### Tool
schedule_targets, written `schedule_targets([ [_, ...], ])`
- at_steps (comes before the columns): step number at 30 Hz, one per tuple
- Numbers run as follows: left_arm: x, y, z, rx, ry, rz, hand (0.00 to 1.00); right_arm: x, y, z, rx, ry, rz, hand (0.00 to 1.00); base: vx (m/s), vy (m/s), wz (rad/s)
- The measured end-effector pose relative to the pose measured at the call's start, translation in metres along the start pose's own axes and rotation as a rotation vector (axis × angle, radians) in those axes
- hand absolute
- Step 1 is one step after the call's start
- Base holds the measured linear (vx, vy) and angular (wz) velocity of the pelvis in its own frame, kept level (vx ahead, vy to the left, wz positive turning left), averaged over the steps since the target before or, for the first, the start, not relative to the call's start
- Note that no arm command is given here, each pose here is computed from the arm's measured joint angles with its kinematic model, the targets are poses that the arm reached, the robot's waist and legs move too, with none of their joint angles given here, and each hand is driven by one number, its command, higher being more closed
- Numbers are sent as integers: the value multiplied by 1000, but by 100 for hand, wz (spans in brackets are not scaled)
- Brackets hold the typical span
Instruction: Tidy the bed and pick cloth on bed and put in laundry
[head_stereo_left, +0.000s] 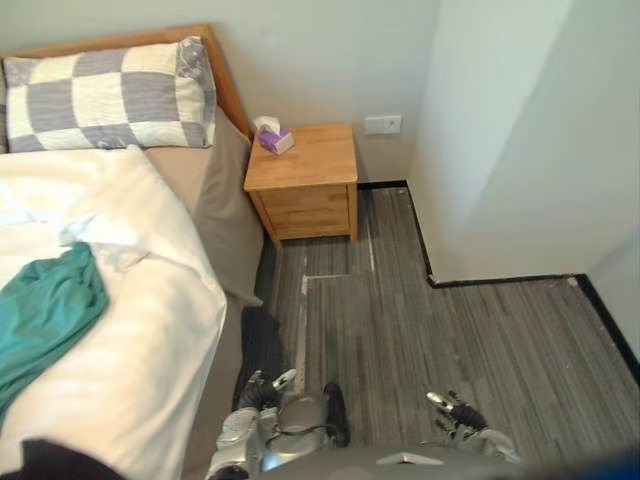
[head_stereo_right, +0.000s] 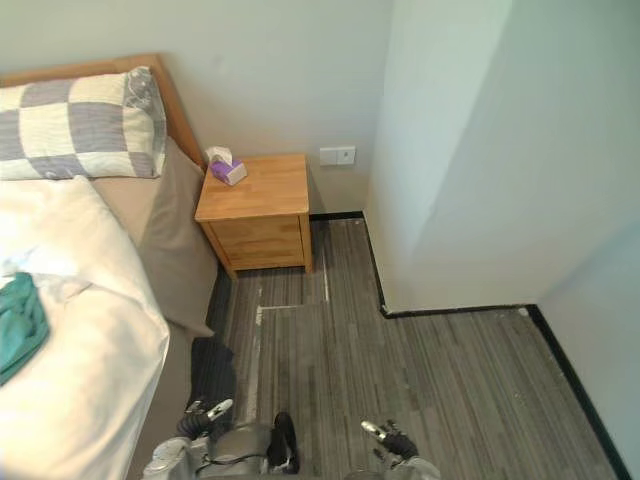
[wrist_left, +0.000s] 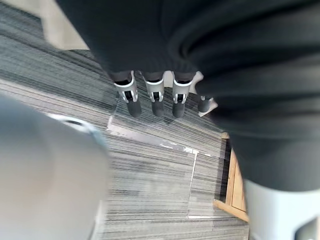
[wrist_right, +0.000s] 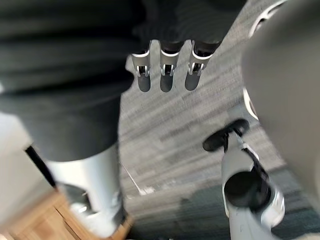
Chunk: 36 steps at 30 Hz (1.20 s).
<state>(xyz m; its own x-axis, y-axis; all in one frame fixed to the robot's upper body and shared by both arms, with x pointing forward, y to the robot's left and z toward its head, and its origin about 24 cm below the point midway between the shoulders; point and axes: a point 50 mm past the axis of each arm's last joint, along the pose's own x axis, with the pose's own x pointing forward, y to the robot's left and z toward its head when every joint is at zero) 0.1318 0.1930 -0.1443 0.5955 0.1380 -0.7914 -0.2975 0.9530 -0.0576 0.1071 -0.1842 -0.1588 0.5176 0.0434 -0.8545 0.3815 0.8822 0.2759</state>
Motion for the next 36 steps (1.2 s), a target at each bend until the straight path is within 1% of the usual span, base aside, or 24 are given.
schedule_targets([
  [1, 0, 4, -2, 5, 10, 9, 0, 0, 0, -2, -2, 10, -7, 0, 386, 212, 62],
  [4, -3, 5, -17, -37, 74, 32, 0, -3, -12, -5, -23, 29, -63, 0, 421, 192, 55],
  [7, -1, 4, -17, 9, 114, 22, 0, -2, -14, -2, -81, 26, -120, 0, 489, 85, 131],
  [12, -3, 7, -24, -10, 147, 28, 0, -4, -23, 11, -133, -21, -142, 0, 368, -41, 119],
  [16, 0, 0, -18, -70, 131, 25, 0, -3, -20, 16, -165, -53, -114, 0, 314, -218, 171],
  [19, 3, -14, -12, -91, 116, -5, 0, -7, -23, 7, -189, -43, -109, 0, 374, -372, 237],
  [20, 3, -11, -9, -90, 99, 8, 0, -8, -18, 3, -212, -36, -88, 0, 379, -462, 195],
  [22, 2, -12, -13, -125, 103, 44, 0, -9, -25, 10, -250, -58, -89, 0, 383, -518, 129],
  [24, -2, -8, -22, -190, 124, 108, 0, -1, 1, 23, -349, -96, 9, 0, 300, -413, 71],
  [26, -3, -7, -24, -220, 119, 131, 0, 2, 14, 24, -383, -104, 56, 0, 164, -253, 85],
  [28, -4, -5, -24, -244, 97, 145, 0, 4, 22, 24, -378, -109, 79, 0, 148, -262, 116],
  [30, -5, -5, -23, -233, 82, 145, 0, 3, 17, 20, -346, -95, 61, 0, 95, -199, 164],
  [34, -5, -5, -23, -123, 79, 119, 0, 1, 2, 11, -262, -44, 0, 0, 22, -38, 129],
  [36, -6, 3, -25, -49, 87, 115, 0, 0, -4, 5, -138, -18, -48, 0, -18, 70, 71],
])
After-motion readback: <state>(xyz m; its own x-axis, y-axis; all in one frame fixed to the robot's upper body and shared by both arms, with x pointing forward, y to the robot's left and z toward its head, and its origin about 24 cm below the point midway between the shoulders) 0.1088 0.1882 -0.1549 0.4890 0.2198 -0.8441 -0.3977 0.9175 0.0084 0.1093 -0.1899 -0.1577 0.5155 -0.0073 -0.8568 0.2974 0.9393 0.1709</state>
